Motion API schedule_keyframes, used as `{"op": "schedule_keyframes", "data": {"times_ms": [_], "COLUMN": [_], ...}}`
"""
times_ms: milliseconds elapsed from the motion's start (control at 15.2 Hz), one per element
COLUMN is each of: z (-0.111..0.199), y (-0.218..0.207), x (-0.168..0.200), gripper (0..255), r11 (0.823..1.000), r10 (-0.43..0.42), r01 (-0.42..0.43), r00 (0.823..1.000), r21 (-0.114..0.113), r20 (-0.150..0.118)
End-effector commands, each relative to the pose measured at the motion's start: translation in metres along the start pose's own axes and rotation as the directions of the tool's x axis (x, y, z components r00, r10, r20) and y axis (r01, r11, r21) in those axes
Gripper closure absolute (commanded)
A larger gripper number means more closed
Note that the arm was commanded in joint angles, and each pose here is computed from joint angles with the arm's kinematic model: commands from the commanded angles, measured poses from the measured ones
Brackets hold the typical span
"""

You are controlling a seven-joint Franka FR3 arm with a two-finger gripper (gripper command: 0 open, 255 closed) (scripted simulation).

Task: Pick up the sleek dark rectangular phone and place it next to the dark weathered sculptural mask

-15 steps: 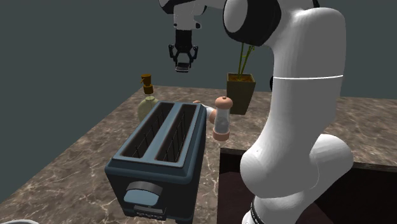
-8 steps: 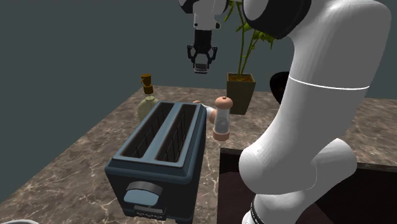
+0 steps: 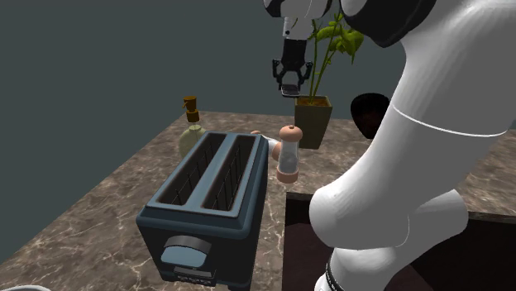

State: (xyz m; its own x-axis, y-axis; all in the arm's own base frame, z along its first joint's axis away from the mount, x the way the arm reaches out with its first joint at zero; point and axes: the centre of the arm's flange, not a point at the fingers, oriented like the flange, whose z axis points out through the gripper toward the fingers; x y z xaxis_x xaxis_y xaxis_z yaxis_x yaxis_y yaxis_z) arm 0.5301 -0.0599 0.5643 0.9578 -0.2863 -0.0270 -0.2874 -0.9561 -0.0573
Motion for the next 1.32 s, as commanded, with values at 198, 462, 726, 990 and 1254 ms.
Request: {"op": "schedule_keyframes", "data": {"times_ms": [198,462,726,990,1254], "z": [-0.004,-0.007,-0.009,-0.012,-0.014], "y": [0.064,0.115,0.167,0.218,0.270], "x": [-0.015,-0.026,-0.037,-0.049,-0.060], "gripper": [255,255,255,255,255], "r11": [1.000,1.000,1.000,1.000,1.000], "r10": [-0.001,-0.001,-0.001,-0.001,-0.001], "r01": [0.001,0.001,0.001,0.001,0.001], "r00": [1.000,1.000,1.000,1.000,1.000], "r21": [0.000,0.000,0.000,0.000,0.000], "r20": [0.000,0.000,0.000,0.000,0.000]}}
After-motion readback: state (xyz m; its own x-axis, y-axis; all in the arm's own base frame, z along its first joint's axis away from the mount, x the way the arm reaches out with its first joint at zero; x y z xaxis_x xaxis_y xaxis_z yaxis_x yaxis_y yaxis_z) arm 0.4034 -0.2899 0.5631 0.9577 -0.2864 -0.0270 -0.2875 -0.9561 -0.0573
